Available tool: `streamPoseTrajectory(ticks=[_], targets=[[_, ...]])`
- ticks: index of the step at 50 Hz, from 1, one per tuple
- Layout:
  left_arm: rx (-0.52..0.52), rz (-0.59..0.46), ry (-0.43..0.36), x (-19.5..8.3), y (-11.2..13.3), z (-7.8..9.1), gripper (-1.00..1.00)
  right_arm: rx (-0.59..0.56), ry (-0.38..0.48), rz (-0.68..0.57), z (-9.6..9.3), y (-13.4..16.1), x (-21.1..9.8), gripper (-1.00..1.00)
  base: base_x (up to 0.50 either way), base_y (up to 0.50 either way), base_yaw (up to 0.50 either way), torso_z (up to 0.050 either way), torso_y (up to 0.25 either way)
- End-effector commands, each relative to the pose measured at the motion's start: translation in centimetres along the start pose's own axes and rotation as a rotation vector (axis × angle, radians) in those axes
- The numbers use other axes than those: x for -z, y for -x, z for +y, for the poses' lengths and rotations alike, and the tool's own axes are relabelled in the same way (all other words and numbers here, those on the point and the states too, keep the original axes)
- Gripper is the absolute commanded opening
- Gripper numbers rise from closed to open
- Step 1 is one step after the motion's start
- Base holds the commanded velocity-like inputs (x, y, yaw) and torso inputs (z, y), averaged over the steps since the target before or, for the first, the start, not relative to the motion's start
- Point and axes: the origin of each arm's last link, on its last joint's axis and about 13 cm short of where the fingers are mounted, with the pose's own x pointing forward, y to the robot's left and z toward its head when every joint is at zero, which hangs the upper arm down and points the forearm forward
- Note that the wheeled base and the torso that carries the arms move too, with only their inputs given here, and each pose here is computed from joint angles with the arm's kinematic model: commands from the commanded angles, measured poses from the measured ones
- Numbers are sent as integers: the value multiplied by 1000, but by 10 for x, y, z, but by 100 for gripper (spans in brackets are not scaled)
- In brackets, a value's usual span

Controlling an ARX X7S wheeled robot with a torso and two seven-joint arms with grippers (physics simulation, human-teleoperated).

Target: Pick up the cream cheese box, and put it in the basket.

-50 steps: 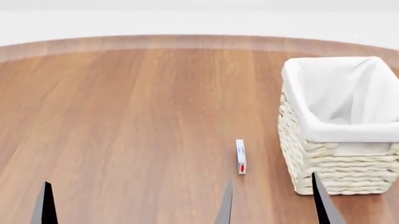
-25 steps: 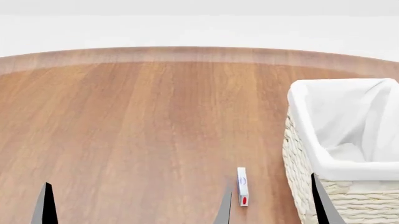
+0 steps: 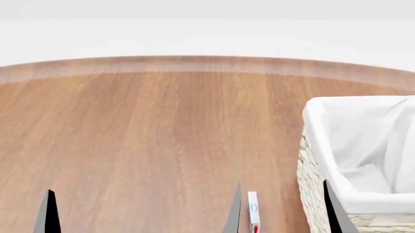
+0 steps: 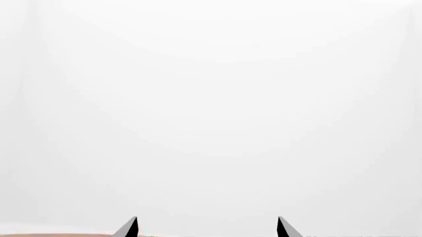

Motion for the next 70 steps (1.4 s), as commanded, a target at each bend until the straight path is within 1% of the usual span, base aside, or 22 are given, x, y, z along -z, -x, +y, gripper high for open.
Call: streamPoseTrajectory(ticks=[1,6,8,9,11,16,25,29,31,35,36,40,41,42,44,48,50,52,53,54,61,70], targets=[[3,-9,4,-1,0,0,100,-8,37,55,1,-1,4,100,160,0,0,0,0],[-6,-9,2,-1,-1,1,100,25,30,40,1,-5,-5,100,12,0,0,0,0],[-9,-10,2,-1,-1,1,100,26,37,34,1,-9,-10,100,0,0,0,0,0],[-11,-10,1,-2,-1,2,100,33,65,17,1,-13,-16,100,0,0,0,0,0],[-12,-12,1,-2,-1,2,100,31,52,11,1,-16,-22,100,0,0,0,0,0],[-13,-12,2,-3,-1,2,100,18,83,-40,3,-30,-39,100,0,0,0,0,0],[-21,-14,3,-2,-2,4,100,-13,139,-93,3,-74,-63,100,0,0,0,0,0],[-24,-16,6,-4,-2,5,100,-24,131,-76,2,-96,-62,100,0,0,0,0,0],[-27,-19,4,-5,-2,5,100,-24,125,-69,1,-116,-66,100,0,0,0,0,0],[-30,-17,3,-4,-3,6,100,-33,150,-60,1,-139,-68,100,0,0,0,0,0],[-29,-18,-2,-4,-3,6,100,-49,95,-23,2,-147,-66,100,0,0,0,0,0],[-32,-23,-2,-6,-3,7,100,-49,150,44,1,-177,-49,100,0,0,0,0,0],[-34,-24,-3,-6,-3,7,100,-50,132,83,0,-187,-43,100,0,0,0,0,0],[-36,-24,-4,-6,-3,7,100,-45,152,89,0,-193,-38,100,0,0,0,0,0],[-35,-23,-3,-7,-3,7,100,-53,132,141,0,-203,-27,100,0,0,0,0,0],[-34,-29,-13,-8,-2,6,100,-22,161,241,-3,-224,3,100,0,0,0,0,0],[-34,-30,-14,-9,-2,6,100,-23,138,272,-3,-229,10,100,0,0,0,0,0],[-36,-30,-12,-9,-2,6,100,-2,168,309,-2,-234,28,100,0,0,0,0,0],[-36,-30,-12,-9,-2,6,100,6,144,331,0,-235,34,100,0,0,0,0,0],[-30,-22,5,-9,-2,5,100,5,139,337,1,-236,37,100,0,0,0,0,0],[-26,-24,-1,-9,-2,4,100,-31,118,398,16,-237,57,100,0,0,0,0,0],[-26,-23,5,-10,-2,3,100,-42,105,477,23,-237,84,100,0,0,0,0,0]])
